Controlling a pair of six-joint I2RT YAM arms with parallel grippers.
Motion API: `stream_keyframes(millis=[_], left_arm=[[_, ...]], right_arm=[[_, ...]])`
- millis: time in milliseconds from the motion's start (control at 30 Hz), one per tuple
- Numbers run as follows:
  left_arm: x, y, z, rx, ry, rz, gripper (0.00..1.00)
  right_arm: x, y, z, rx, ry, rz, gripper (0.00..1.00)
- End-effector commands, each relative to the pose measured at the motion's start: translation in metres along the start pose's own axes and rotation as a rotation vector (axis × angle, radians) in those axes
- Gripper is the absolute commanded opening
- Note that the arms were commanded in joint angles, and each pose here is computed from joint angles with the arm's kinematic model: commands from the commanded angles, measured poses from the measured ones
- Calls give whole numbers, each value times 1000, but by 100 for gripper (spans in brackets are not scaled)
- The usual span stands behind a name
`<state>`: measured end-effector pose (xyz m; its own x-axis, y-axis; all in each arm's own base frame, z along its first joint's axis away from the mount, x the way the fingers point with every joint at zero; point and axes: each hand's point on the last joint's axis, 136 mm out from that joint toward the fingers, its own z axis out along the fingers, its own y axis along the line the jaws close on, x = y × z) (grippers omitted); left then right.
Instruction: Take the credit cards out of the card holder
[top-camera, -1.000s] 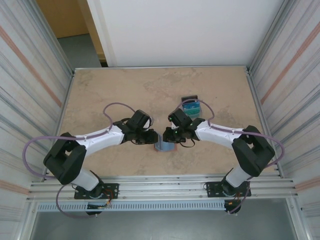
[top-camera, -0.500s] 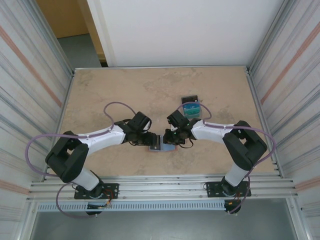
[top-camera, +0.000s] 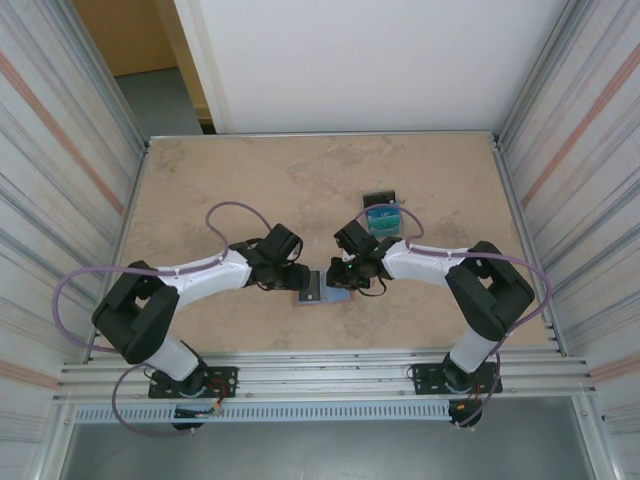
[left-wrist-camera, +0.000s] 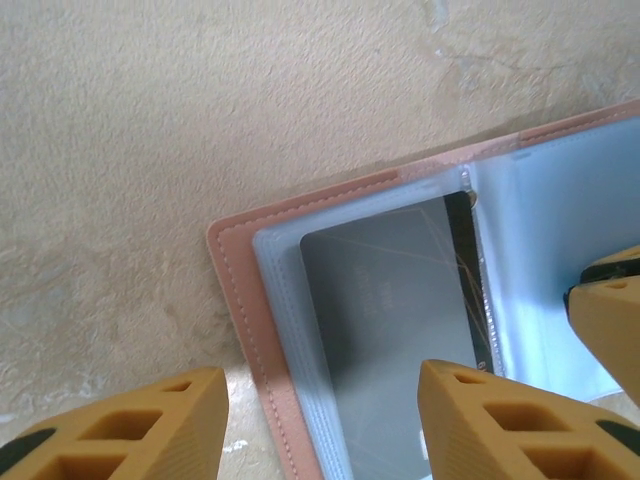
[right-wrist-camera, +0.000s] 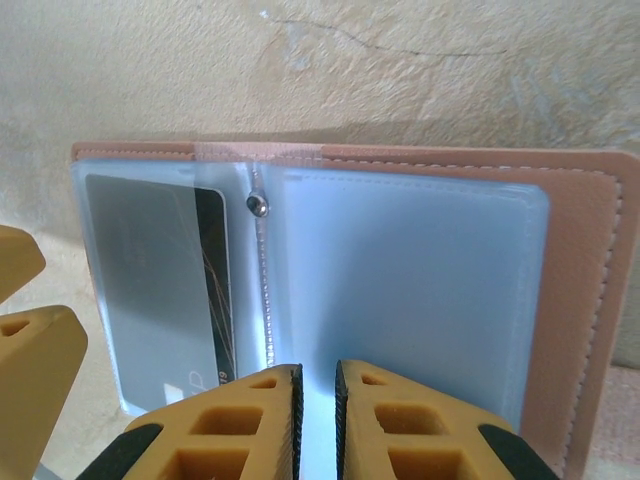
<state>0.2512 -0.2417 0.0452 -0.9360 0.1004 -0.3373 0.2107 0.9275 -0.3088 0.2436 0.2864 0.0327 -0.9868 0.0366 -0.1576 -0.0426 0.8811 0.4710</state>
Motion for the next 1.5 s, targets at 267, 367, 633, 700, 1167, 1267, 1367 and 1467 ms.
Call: stream_keyframes(millis=[267,367,633,700,1167,1267,1367,1467], left_arm=[[-2,-5,23,40,9,-19,51],[-7,-6,22,36,1,-9,52],[-21,-5,-1,4,-55,17,56],[-23,-5,-11,-2,-76,15,59],[-31,13,-65,-63,-226,-52,99],[-29,19,-68,-81,-244,-74,99],[-25,26,-70,-125,-258,-71,99],[-19,34,-69,-208,-256,-44,99]], right_arm=[[2,-20,-9,37,-65,77,18],[1,-20,-12,39,-73,79,18],[-8,-11,-32,21,-128,72,19],[-15,-7,-44,13,-161,63,20],[-69,-35,-147,29,-411,74,43],[-64,-36,-151,22,-413,52,44],[-58,-37,-149,11,-393,41,43],[-54,-28,-144,-42,-366,30,43]])
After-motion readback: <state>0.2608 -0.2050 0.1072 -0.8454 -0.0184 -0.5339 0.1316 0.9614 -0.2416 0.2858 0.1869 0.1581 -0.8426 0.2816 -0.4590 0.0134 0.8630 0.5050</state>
